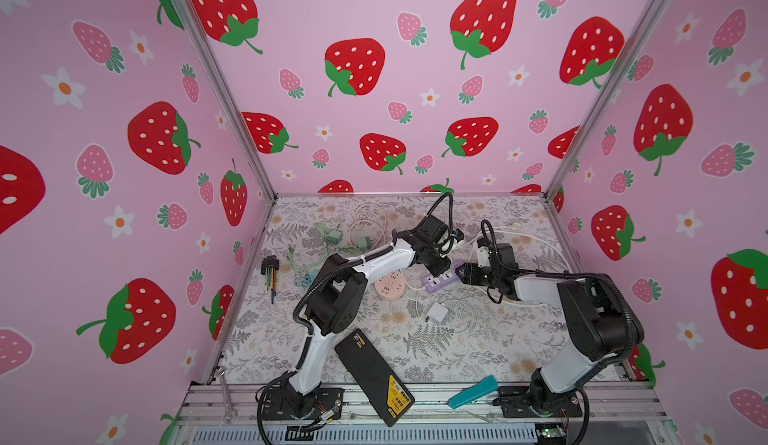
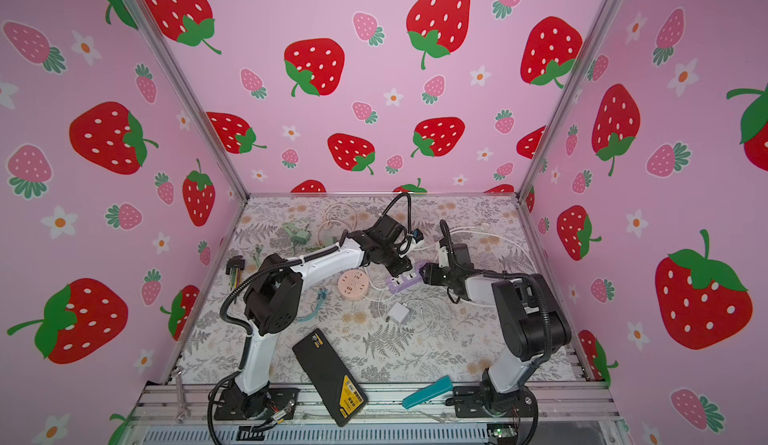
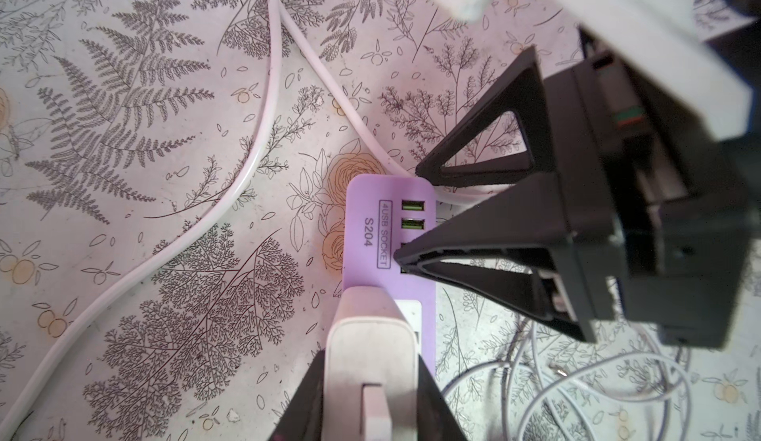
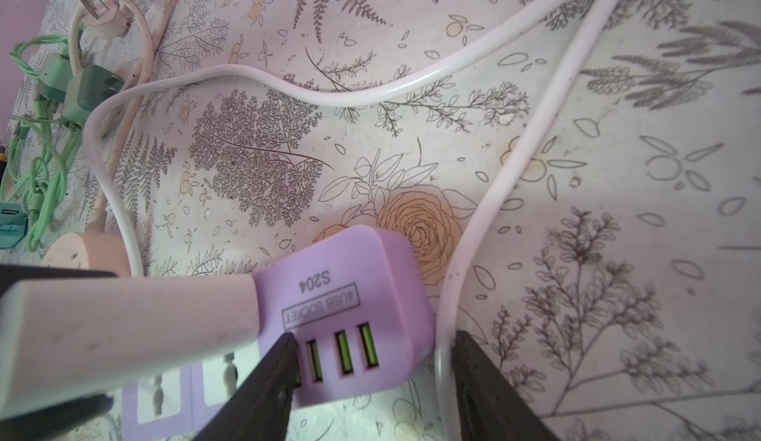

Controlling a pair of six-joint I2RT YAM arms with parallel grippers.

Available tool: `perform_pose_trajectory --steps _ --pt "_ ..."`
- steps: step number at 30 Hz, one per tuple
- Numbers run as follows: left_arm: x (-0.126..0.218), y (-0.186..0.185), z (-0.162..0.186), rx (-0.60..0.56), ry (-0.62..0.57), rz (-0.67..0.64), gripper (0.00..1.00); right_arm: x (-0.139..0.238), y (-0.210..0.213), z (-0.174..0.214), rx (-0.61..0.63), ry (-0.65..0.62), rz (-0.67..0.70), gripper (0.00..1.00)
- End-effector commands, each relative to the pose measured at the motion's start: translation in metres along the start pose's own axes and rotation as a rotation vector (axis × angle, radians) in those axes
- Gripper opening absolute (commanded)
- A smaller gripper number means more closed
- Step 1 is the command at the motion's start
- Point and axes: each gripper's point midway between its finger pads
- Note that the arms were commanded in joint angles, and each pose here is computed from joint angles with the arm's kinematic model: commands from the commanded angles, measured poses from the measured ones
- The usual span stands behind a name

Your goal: Pull the plug off the socket

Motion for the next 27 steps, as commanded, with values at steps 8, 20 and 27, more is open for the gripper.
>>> perform_pose_trajectory --steps 8,20,27 --pt "0.011 -0.011 -0.023 0.019 -0.063 0.087 0.11 -0.003 -0.062 0.071 -0.058 0.212 0.244 0.61" --pt "0.003 -0.007 -0.018 -0.155 0.033 -0.153 0.08 -0.003 -0.062 0.071 -0.057 0.213 0.243 0.61" --pt "0.003 -0.015 -0.022 -0.199 0.035 -0.168 0.08 -0.005 -0.062 0.073 -0.058 0.222 0.241 0.61"
Point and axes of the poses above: each gripper's point midway between its finger pads, its own x axis back along the fingers, its own y axis along the line the jaws close on, z = x × y, and after that the axes turned 5 degrees about -x, right-handed
